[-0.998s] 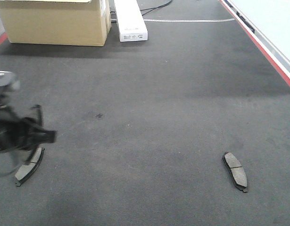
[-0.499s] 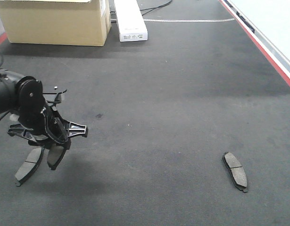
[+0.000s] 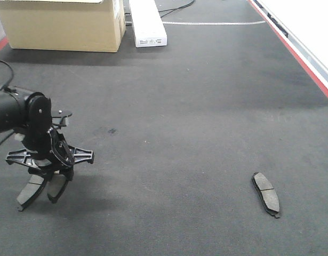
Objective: Move and align brake pads A on conveyor
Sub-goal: 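Lower the left gripper's brake pad beside the nearer pad on the belt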
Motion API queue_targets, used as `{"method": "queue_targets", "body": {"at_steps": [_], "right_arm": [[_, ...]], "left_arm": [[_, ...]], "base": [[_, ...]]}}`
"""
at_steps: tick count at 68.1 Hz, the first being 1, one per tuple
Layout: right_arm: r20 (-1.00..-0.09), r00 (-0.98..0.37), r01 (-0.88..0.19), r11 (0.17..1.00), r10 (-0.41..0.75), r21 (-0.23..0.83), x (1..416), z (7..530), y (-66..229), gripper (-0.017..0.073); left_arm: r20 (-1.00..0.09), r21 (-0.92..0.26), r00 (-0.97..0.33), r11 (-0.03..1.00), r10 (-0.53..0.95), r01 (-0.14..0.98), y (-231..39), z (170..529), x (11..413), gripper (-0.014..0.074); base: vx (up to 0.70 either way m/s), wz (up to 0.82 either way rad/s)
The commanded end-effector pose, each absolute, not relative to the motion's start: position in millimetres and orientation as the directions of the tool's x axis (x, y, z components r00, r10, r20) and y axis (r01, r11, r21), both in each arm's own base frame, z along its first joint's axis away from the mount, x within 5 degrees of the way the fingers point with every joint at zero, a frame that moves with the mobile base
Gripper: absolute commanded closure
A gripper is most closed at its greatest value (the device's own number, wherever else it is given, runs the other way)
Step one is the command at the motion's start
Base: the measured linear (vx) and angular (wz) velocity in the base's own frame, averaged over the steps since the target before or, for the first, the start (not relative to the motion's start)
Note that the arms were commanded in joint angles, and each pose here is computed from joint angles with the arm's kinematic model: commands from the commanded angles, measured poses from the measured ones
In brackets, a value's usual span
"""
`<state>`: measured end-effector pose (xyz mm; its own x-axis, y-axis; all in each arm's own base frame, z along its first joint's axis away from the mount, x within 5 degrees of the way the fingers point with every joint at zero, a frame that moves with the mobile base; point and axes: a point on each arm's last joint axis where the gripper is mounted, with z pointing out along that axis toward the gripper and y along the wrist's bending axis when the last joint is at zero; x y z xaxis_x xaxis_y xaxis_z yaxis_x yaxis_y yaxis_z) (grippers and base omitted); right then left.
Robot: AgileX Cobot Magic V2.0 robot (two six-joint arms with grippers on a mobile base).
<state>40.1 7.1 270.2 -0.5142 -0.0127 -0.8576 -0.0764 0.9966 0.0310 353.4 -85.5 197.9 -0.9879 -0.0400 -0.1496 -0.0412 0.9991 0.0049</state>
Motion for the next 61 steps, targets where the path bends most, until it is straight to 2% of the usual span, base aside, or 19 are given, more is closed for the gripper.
{"method": "queue_targets", "body": {"at_steps": [1, 24, 43, 61], "right_arm": [[-0.905, -0.425, -0.068, 0.998, -0.01, 0.02, 43.9, 285.2, 6.4, 0.0571], [-0.905, -0.425, -0.068, 0.998, -0.01, 0.02, 43.9, 285.2, 6.4, 0.0571], [-0.905, -0.425, -0.068, 0.998, -0.01, 0.02, 43.9, 285.2, 6.4, 0.0571], [-0.905, -0.425, -0.068, 0.998, -0.01, 0.02, 43.9, 285.2, 6.4, 0.0571]], "left_arm": [[-0.234, -0.026, -0.971, 0.999, -0.049, -0.044, -87.1, 219.2, 358.3, 0.06], [-0.202, -0.024, -0.978, 0.999, -0.051, -0.047, -89.3, 202.8, 364.5, 0.06], [-0.24, -0.041, -0.969, 0.998, -0.055, -0.046, -90.7, 202.6, 368.3, 0.06], [-0.21, -0.031, -0.976, 0.998, -0.054, -0.049, -89.9, 202.0, 365.6, 0.0559]], "base": [[0.0, 0.0], [0.0, 0.0], [0.0, 0.0], [0.0, 0.0]]}}
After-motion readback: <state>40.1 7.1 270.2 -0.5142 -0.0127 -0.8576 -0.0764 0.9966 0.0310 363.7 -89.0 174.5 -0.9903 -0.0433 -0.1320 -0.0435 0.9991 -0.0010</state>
